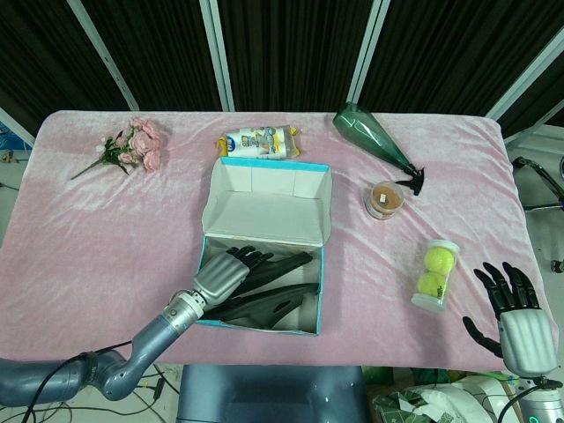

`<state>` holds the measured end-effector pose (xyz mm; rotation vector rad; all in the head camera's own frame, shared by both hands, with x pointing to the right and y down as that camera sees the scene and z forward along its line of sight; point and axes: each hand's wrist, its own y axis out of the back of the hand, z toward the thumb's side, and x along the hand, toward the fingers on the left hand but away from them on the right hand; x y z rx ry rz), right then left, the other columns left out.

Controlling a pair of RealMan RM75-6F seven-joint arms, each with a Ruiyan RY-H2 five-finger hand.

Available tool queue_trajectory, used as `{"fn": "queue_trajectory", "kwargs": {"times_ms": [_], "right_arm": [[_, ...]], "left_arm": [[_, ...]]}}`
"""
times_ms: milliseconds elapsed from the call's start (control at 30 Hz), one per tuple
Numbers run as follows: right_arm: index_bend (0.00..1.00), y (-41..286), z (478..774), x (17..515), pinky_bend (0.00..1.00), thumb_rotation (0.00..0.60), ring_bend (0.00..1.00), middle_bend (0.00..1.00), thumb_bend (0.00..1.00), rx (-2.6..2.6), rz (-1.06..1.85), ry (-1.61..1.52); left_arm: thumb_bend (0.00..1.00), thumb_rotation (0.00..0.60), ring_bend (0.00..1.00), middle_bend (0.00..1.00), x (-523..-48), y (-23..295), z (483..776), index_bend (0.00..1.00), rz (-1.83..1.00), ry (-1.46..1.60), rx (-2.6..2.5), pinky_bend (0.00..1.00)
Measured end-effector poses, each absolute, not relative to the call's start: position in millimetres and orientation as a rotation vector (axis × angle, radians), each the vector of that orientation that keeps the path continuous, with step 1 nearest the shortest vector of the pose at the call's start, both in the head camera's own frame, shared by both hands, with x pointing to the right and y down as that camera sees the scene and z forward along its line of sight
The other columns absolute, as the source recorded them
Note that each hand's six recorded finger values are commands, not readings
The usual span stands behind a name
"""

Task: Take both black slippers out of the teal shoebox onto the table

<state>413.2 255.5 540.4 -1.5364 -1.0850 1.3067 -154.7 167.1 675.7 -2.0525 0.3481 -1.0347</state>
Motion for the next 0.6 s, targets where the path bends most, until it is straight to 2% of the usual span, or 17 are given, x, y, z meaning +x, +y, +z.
{"fn": "queue_trajectory", "kwargs": {"times_ms": [133, 200, 600], "right_arm": [[0.19, 256.4, 538.9, 414.4, 0.09, 0.600, 0.02, 0.12, 0.16, -1.529, 1.313, -1.087], [0.18, 256.6, 537.8, 415.0, 0.09, 0.600, 0.02, 0.12, 0.16, -1.524, 1.316, -1.090], [0.19, 253.6, 536.4, 412.1, 0.09, 0.600, 0.02, 0.12, 0.16, -1.515, 1.320, -1.088]], "left_arm": [[0.32, 0.600, 0.28, 0.32, -149.5, 164.0, 683.8, 0.23, -1.037, 0.361, -2.019, 0.52], [0.34, 0.600, 0.32, 0.36, -149.6, 160.4, 684.9, 0.27, -1.031, 0.377, -1.998, 0.55], [0.37, 0.600, 0.40, 0.46, -151.8, 139.9, 671.7, 0.35, -0.929, 0.561, -2.065, 0.64]]}}
